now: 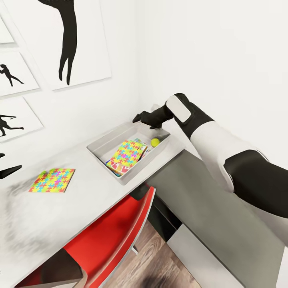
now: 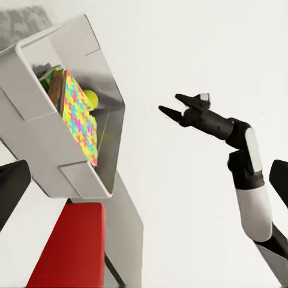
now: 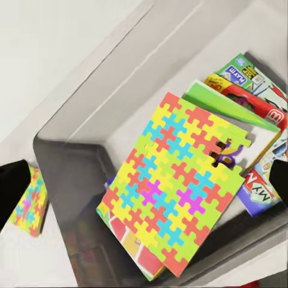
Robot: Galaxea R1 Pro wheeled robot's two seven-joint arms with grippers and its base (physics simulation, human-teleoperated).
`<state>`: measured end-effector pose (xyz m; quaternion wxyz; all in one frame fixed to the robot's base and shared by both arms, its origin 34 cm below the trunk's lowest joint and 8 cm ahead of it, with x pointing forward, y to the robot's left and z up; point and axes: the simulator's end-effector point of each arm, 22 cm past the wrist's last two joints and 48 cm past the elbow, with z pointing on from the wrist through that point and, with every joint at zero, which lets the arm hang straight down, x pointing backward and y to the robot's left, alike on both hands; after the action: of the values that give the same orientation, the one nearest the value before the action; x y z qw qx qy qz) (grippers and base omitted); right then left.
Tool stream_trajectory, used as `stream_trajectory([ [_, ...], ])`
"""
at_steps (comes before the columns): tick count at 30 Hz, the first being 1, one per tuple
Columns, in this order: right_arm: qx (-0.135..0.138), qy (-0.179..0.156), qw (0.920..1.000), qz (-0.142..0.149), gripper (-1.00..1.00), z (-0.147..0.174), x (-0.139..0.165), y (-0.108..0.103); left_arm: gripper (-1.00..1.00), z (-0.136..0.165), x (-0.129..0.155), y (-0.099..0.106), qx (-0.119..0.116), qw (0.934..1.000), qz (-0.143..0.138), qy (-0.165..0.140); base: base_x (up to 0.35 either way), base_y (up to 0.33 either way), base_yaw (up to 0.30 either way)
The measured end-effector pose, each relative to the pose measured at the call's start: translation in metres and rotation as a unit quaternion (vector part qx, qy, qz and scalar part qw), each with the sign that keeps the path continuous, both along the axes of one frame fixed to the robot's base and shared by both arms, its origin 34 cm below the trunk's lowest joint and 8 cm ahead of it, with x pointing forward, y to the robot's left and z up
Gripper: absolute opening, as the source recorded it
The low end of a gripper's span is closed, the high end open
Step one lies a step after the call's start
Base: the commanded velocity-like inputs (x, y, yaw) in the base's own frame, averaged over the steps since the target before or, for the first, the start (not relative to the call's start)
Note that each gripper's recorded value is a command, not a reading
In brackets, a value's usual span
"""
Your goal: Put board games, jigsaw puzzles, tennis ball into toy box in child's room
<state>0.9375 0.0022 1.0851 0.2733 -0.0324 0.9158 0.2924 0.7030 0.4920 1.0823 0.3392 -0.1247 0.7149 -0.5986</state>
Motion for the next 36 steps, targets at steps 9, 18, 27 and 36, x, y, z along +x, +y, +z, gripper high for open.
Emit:
stream_trajectory([
  [9, 0.103, -0.02, 0.9943, 0.019, 1.0, 0.062, -0.005, 0.034, 1.0, -0.033, -0.002, 0.004, 0.044, 0.998, 0.007, 0.045, 0.0, 0.0, 0.0],
  [18, 0.121, -0.063, 0.99, 0.037, 1.0, 0.102, -0.007, 0.046, 1.0, -0.048, -0.005, 0.021, 0.056, 0.9955, 0.032, 0.069, -0.002, 0.026, 0.0],
  [27, 0.093, -0.06, 0.9937, 0.019, 1.0, 0.091, -0.002, 0.037, 1.0, -0.048, -0.005, 0.022, 0.057, 0.9954, 0.033, 0.07, -0.035, 0.105, 0.0],
  [36, 0.073, -0.055, 0.9958, 0.001, 1.0, 0.082, 0.003, 0.028, 1.0, -0.049, -0.005, 0.021, 0.056, 0.9955, 0.032, 0.07, -0.22, 0.149, 0.0],
])
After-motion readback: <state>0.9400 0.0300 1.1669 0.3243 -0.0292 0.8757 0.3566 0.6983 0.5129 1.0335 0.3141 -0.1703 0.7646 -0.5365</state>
